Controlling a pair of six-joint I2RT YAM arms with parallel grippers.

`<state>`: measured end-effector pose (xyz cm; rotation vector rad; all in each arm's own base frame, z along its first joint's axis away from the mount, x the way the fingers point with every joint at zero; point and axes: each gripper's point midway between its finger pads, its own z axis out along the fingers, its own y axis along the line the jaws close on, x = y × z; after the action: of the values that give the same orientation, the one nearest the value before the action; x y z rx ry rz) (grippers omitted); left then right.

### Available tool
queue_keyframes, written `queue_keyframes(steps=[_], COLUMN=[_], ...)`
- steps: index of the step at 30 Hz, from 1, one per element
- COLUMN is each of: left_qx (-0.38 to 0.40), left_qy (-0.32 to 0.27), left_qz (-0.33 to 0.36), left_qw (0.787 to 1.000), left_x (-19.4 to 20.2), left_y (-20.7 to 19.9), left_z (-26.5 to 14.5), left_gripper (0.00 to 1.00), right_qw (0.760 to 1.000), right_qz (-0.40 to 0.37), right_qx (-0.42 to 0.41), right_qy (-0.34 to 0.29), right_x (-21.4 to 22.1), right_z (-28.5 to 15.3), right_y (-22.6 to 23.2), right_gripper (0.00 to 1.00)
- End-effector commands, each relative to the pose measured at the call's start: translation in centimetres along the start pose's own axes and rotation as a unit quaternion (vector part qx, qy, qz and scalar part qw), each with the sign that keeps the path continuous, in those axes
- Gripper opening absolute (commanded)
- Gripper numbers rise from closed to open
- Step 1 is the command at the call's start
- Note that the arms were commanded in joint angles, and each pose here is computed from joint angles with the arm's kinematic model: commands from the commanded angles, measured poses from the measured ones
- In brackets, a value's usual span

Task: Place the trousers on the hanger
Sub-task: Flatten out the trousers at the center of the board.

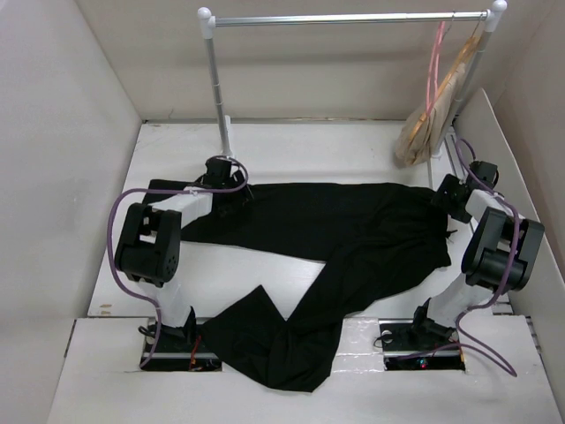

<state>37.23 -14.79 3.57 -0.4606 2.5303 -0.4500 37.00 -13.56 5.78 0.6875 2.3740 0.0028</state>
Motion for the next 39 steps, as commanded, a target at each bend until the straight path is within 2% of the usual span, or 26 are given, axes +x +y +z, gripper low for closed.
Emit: queue_keyframes(steps=[1, 3, 4, 6, 7, 8, 10, 12, 14, 15, 16, 19, 22, 25, 26, 28, 30, 31, 32, 33, 34, 35, 36, 37, 38, 39], left_qx=[0.004, 0.002, 0.000, -0.001, -0.005, -0.004, -0.007, -0.010, -0.014, -0.012, -0.012, 0.006, 0.031, 0.060, 0.061, 0.074, 0.090, 0.091, 0.086, 0.090, 0.094, 0.090, 0.098, 0.105, 0.105, 0.093], left_qy=[0.018, 0.015, 0.011, 0.013, 0.010, 0.008, 0.007, 0.000, -0.012, -0.017, -0.017, -0.022, -0.026, -0.034, -0.036, -0.059, -0.095, -0.108, -0.120, -0.152, -0.171, -0.186, -0.217, -0.227, -0.233, -0.259], left_qz=[-0.010, -0.015, -0.017, -0.018, -0.024, -0.026, -0.029, -0.028, -0.030, -0.027, -0.027, -0.024, -0.019, 0.000, 0.007, 0.022, 0.033, 0.037, 0.044, 0.047, 0.050, 0.053, 0.051, 0.051, 0.048, 0.036], left_qw=[1.000, 1.000, 1.000, 1.000, 1.000, 1.000, 1.000, 1.000, 0.999, 0.999, 0.999, 0.999, 0.999, 0.998, 0.997, 0.995, 0.991, 0.989, 0.988, 0.983, 0.979, 0.977, 0.970, 0.967, 0.966, 0.961], left_x=[-0.2, -1.0, -1.4, -1.6, -2.1, -2.3, -2.9, -3.6, -4.6, -5.2, -5.2, -5.8, -6.0, -5.7, -5.4, -5.9, -6.7, -7.1, -7.4, -8.3, -8.9, -9.2, -9.8, -9.9, -9.9, -10.7], left_y=[0.0, 0.0, -0.1, -0.2, 0.1, -0.1, 0.1, -0.2, -0.1, -0.5, -0.5, -1.5, -2.7, -4.5, -4.8, -5.5, -6.4, -6.5, -6.3, -6.4, -6.7, -6.4, -6.5, -6.7, -6.4, -5.5], left_z=[1.6, 1.9, 2.1, 2.3, 2.5, 2.5, 2.5, 2.4, 2.0, 1.5, 1.5, 0.0, -2.3, -5.2, -6.1, -8.8, -12.2, -13.3, -14.5, -16.9, -18.4, -19.6, -22.0, -23.1, -24.0, -25.5], left_gripper=[0.61, 0.61, 0.61, 0.61, 0.61, 0.61, 0.61, 0.61, 0.61, 0.62, 0.62, 0.66, 0.68, 0.68, 0.68, 0.65, 0.62, 0.59, 0.56, 0.43, 0.36, 0.29, 0.22, 0.13, 0.11, 0.11], right_qw=[1.000, 1.000, 1.000, 1.000, 1.000, 1.000, 0.999, 0.999, 0.998, 0.998, 0.998, 0.995, 0.993, 0.990, 0.986, 0.981, 0.969, 0.962, 0.954, 0.930, 0.916, 0.900, 0.864, 0.848, 0.832, 0.790], right_qz=[0.008, 0.009, 0.009, 0.011, 0.011, 0.011, 0.012, 0.013, 0.008, 0.003, 0.003, -0.011, -0.012, -0.023, -0.039, -0.059, -0.098, -0.114, -0.135, -0.180, -0.203, -0.224, -0.271, -0.294, -0.313, -0.364], right_qx=[0.009, 0.008, 0.005, -0.002, -0.018, -0.018, -0.029, -0.035, -0.042, -0.052, -0.052, -0.080, -0.081, -0.086, -0.102, -0.123, -0.180, -0.206, -0.235, -0.300, -0.334, -0.367, -0.422, -0.441, -0.459, -0.492], right_qy=[0.007, 0.020, 0.027, 0.029, 0.021, 0.021, -0.006, -0.033, -0.042, -0.044, -0.044, -0.057, -0.085, -0.108, -0.124, -0.138, -0.141, -0.138, -0.130, -0.110, -0.092, -0.077, -0.040, -0.020, -0.001, 0.034], right_x=[-0.8, -0.5, -0.5, -1.1, -1.9, -1.9, -4.1, -6.2, -7.4, -8.5, -8.5, -9.5, -9.8, -9.2, -8.1, -6.2, -1.7, 0.1, 2.0, 6.2, 8.7, 10.9, 15.7, 18.0, 20.1, 24.6], right_z=[0.7, 1.7, 2.1, 3.0, 3.4, 3.4, 3.5, 3.3, 3.3, 3.4, 3.4, 2.2, -1.5, -5.4, -8.1, -10.8, -13.9, -14.9, -15.8, -17.8, -18.6, -19.8, -21.9, -22.9, -24.0, -26.1], right_y=[-1.3, -1.7, -1.6, -1.7, -1.1, -1.1, -0.9, -0.8, -0.5, -0.1, -0.1, 1.1, 1.5, 3.3, 5.2, 7.4, 11.7, 13.2, 14.8, 17.8, 19.2, 20.6, 22.8, 23.5, 24.3, 25.3], right_gripper=[0.76, 0.68, 0.55, 0.41, 0.22, 0.16, 0.09, 0.09, 0.14, 0.44, 0.44, 0.70, 0.78, 0.77, 0.75, 0.64, 0.58, 0.45, 0.40, 0.32, 0.17, 0.13, 0.10, 0.05, 0.04, 0.04])
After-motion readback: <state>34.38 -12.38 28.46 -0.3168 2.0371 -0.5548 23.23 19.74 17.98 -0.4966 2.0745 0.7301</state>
